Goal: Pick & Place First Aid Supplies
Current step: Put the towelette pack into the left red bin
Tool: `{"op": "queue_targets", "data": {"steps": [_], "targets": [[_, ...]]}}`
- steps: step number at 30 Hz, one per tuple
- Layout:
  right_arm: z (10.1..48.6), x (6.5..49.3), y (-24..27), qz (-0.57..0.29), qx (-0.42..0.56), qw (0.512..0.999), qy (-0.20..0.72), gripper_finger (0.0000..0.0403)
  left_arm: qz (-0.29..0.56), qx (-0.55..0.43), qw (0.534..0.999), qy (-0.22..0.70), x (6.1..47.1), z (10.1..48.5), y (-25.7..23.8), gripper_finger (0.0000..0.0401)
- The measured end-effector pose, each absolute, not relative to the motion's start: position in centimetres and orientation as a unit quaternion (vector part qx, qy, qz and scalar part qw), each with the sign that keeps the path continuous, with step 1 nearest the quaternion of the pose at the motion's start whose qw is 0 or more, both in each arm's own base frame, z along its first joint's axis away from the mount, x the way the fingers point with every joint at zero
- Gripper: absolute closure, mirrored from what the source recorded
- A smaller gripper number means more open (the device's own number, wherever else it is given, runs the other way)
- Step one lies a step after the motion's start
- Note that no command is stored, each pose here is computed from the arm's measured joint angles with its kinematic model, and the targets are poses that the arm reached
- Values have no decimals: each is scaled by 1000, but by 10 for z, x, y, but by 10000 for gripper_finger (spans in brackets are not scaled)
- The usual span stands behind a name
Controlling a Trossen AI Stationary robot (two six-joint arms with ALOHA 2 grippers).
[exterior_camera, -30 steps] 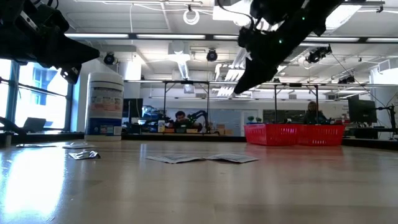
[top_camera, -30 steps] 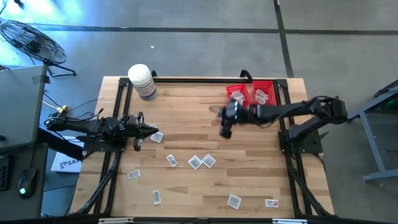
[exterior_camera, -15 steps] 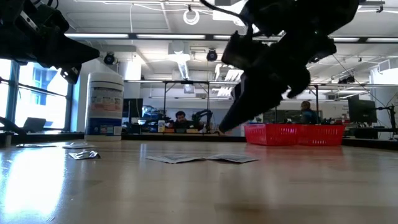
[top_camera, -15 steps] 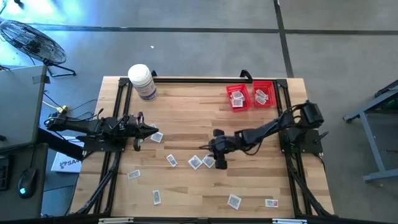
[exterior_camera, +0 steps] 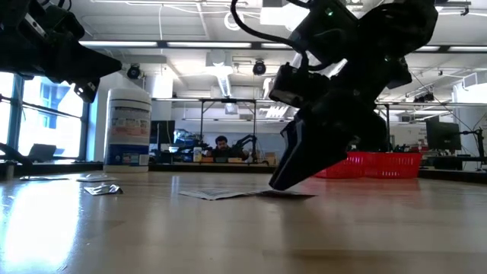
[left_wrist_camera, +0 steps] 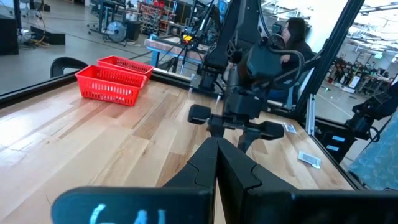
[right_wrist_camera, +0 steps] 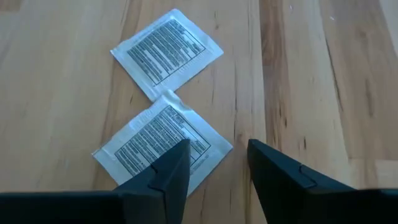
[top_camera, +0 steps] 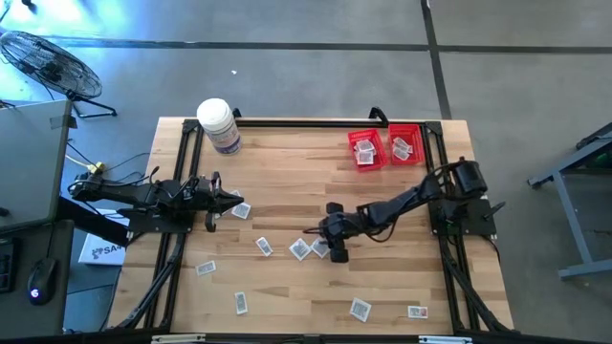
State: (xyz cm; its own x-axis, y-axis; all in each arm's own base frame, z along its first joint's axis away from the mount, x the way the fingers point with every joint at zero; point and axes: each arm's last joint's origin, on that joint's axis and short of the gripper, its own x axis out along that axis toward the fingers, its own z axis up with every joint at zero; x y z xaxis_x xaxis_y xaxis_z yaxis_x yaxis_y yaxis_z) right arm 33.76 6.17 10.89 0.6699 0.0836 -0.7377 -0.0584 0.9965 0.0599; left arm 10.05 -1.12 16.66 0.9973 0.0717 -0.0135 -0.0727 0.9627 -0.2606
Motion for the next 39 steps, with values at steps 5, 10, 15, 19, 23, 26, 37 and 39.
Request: {"op": "queue_targets", "data": {"steps": [5, 10, 15, 19, 23, 26, 37, 39], "targets": [[106, 338, 62, 46, 7, 913, 406, 261, 36, -132, 991, 2, 100, 167, -11, 400], [105, 338, 61, 45, -14, 912, 407, 284, 36, -131, 991, 2, 100, 167, -11, 400], [103, 337, 54, 33, 1, 905, 425, 322, 36, -132, 991, 2, 100, 167, -11, 400], [102, 337, 48, 23, 7, 902, 431, 352, 36, -132, 991, 2, 100, 167, -11, 400], [102, 337, 45, 17, 12, 901, 434, 384, 36, -132, 991, 2, 100, 167, -11, 400], [101, 336, 44, 14, 12, 900, 435, 400, 37, -132, 991, 2, 100, 167, -11, 400], [121, 332, 42, -3, 11, 908, 418, 393, 36, -132, 991, 2, 100, 167, -11, 400], [128, 333, 42, -9, 5, 916, 402, 387, 37, -132, 991, 2, 100, 167, -11, 400]]}}
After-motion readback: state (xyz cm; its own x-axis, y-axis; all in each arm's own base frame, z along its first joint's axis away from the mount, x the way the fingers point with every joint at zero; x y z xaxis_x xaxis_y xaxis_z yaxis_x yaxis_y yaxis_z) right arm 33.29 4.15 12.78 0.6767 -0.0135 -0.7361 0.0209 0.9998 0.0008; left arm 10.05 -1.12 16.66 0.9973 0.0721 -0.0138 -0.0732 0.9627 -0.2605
